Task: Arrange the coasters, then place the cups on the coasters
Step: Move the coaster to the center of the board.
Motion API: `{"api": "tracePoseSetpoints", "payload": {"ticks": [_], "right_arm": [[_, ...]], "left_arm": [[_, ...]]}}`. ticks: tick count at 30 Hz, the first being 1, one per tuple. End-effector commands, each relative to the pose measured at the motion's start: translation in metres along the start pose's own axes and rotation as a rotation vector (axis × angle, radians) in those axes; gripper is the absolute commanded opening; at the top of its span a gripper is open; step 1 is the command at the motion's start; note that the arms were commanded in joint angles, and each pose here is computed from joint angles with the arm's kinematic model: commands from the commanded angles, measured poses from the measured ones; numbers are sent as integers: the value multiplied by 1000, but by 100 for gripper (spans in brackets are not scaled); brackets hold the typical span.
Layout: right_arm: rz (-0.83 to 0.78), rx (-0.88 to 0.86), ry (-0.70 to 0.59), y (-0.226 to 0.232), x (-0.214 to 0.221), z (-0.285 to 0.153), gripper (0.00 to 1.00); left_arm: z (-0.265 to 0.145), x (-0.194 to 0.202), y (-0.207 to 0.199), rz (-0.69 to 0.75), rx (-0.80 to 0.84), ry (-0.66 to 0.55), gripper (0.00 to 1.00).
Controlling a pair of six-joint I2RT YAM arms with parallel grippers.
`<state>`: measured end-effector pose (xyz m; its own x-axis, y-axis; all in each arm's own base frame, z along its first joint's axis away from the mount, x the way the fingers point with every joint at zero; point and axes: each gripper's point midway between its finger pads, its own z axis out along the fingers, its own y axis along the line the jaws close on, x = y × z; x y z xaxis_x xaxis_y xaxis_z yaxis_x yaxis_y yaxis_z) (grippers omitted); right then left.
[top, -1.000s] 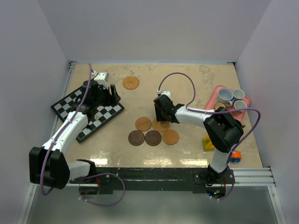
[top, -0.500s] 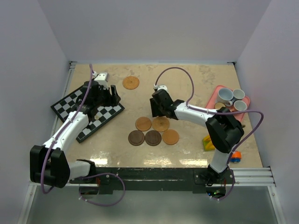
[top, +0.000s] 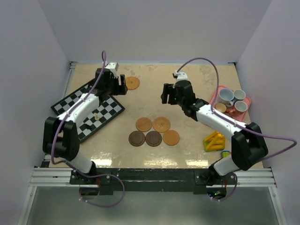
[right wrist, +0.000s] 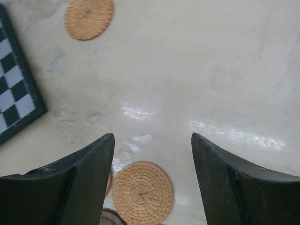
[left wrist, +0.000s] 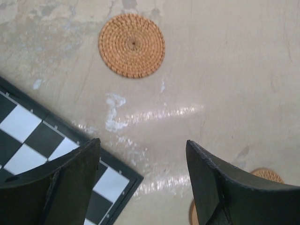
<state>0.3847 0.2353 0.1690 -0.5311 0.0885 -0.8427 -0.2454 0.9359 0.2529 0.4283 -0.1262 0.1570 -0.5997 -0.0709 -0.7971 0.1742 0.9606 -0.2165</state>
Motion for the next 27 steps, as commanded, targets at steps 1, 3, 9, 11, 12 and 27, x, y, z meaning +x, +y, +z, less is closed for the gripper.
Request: {"api": "tracePoseSetpoints", "payload": {"ticks": [1,3,9,11,12,27], "right_arm": [[5,15,-81,-20,-9,-17,72],[8,23,-108,-24,-10,-28,73],[17,-38,-226,-17,-34,-64,85],[19,-57,-248,-15,-39,-74,86],[22,-61,-253,-14,-41,-76,87],[-6,-29,-253,-26,-32,-91,87]], "left_arm": [[38,-31,2,-45,-25,-31,78],[64,-38,3,-53,-26,-19,78],[125,-46,8,-64,-40,9,76],[139,-49,14,-61,-61,10,75],[146,-47,17,-59,-72,14,75],[206,4,57,68,-169,147,71]]}}
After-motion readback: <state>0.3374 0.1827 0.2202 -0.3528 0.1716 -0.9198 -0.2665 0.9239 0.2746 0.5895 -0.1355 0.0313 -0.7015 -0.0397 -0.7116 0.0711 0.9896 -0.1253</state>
